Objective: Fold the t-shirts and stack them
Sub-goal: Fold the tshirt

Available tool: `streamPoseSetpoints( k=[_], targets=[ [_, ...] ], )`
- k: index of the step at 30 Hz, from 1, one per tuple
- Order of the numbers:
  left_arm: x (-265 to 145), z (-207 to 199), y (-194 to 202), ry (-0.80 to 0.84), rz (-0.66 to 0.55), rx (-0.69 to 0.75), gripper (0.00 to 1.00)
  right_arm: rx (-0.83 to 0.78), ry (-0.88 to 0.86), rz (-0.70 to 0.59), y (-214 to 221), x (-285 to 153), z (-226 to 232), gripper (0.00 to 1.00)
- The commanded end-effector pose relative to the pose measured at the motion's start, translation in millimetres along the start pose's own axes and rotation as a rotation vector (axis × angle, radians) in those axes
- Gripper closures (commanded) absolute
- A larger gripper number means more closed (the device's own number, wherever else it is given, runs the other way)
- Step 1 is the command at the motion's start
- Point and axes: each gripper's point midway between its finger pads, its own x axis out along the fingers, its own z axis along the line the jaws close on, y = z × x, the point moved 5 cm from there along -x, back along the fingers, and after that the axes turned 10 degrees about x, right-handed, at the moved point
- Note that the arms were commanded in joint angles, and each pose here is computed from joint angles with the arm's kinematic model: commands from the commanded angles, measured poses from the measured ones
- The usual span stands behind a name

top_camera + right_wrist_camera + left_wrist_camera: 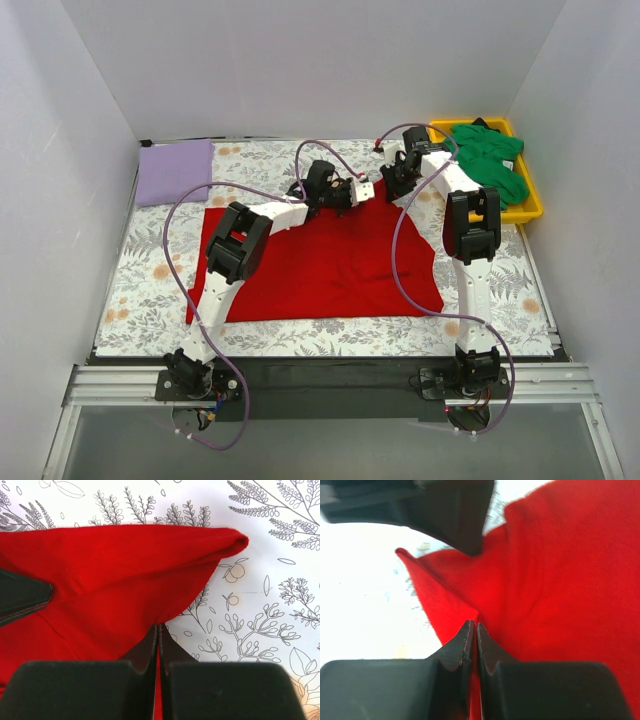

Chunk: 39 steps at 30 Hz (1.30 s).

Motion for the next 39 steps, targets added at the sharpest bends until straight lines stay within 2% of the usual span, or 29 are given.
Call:
streamPoseSetpoints(
  k=[1, 5, 7, 10, 14, 18, 19, 22, 23, 24, 25, 26, 27, 28, 29, 31, 34, 35, 39],
  targets=[
    [-13.2, 34.3, -20.5, -0.116, -0.036, 0.0, 1.0, -0.009, 0.002, 0.009, 2.4, -3.2, -1.2, 0.99],
    [-13.9, 57.9, -0.3, -0.225, 0.033, -0.029, 1.0, -0.014, 0.004, 0.0, -0.2, -5.1, -1.0, 0.99],
    [-17.0, 67.7, 12.4, -0.27, 0.059, -0.088, 1.0, -0.015, 0.002, 0.0, -0.3, -6.1, -0.5, 0.99],
    [-20.9, 72.7, 24.9, -0.298, 0.094, -0.108, 0.97, -0.016, -0.001, 0.001, 0.4, -6.8, 0.4, 0.99],
    [-27.2, 67.7, 32.9, -0.302, 0.128, -0.113, 0.88, -0.02, 0.001, -0.005, -1.3, -7.9, 0.2, 0.99],
    [-43.3, 65.8, 32.6, -0.33, 0.172, -0.131, 0.68, -0.028, 0.008, -0.012, -3.8, -11.3, 0.3, 0.99],
    [-51.5, 69.3, 35.5, -0.35, 0.183, -0.146, 0.66, -0.03, 0.009, -0.009, -3.0, -11.1, 0.1, 0.99],
    [-85.0, 84.6, 29.7, -0.398, 0.171, -0.271, 0.65, -0.047, 0.024, -0.013, -4.8, -14.4, -1.3, 0.99],
    [-94.8, 80.5, 31.6, -0.361, 0.18, -0.341, 0.65, -0.05, 0.027, -0.013, -5.2, -15.1, -1.6, 0.99],
    [-109.7, 90.1, 14.0, -0.338, 0.132, -0.382, 0.64, -0.059, 0.036, -0.013, -5.3, -16.5, -3.3, 0.99],
    [-131.1, 97.8, 20.7, -0.338, 0.145, -0.422, 0.62, -0.061, 0.04, -0.011, -4.8, -17.1, -3.8, 0.99],
    [-145.3, 87.4, 25.6, -0.284, 0.192, -0.499, 0.61, -0.066, 0.043, -0.016, -6.3, -18.9, -3.6, 0.99],
    [-163.0, 96.4, 14.3, -0.261, 0.171, -0.489, 0.6, -0.069, 0.043, -0.019, -7.0, -20.7, -3.8, 0.99],
    [-187.4, 100.6, 25.2, -0.26, 0.199, -0.508, 0.6, -0.072, 0.042, -0.024, -8.1, -21.9, -3.4, 0.99],
    [-202.7, 87.8, 32.2, -0.206, 0.247, -0.563, 0.39, -0.072, 0.036, -0.024, -8.0, -21.8, -2.5, 0.99],
    [-242.2, 96.9, 40.3, -0.197, 0.263, -0.535, 0.37, -0.075, 0.038, -0.032, -10.8, -23.1, -2.6, 0.99],
    [-284.8, 83.8, 64.6, -0.122, 0.315, -0.625, 0.36, -0.074, 0.032, -0.042, -13.1, -24.6, -2.9, 0.99],
    [-296.8, 85.6, 62.4, -0.089, 0.324, -0.628, 0.36, -0.074, 0.034, -0.044, -14.1, -24.9, -2.2, 0.99],
    [-328.0, 76.9, 104.0, -0.063, 0.392, -0.704, 0.37, -0.073, 0.036, -0.049, -16.0, -28.0, -1.4, 0.99]
  ],
)
